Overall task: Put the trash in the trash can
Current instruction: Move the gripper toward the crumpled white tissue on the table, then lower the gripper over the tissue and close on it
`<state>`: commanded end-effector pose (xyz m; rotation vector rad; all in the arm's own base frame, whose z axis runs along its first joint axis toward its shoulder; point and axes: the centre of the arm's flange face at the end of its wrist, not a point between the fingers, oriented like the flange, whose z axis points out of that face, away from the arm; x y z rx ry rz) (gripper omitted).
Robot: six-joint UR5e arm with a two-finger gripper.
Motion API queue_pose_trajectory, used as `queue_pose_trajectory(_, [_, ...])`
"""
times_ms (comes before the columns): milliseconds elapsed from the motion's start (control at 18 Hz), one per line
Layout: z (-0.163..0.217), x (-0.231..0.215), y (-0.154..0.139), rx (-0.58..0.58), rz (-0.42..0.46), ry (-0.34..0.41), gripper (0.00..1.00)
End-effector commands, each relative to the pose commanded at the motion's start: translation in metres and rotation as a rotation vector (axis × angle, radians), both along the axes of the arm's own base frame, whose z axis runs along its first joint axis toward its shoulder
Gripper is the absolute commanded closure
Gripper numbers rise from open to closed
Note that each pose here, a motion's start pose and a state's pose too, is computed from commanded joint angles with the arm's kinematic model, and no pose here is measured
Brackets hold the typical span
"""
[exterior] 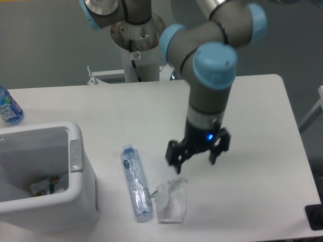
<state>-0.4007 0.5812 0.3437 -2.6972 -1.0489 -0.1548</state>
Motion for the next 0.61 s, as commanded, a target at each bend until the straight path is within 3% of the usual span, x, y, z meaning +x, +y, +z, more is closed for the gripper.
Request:
queue_pose_trajectory(222, [-0.048,0.012,0.022,-0.031,-0.042,-0.022,0.0])
queue_pose_trajectory(444, [-0.067,0.007,0.028,-0.047,-0.109,0.043,0.0])
queue_pose_trajectory(611, [-0.085,0.014,0.034,-0.078,-0.178,0.049,0.0])
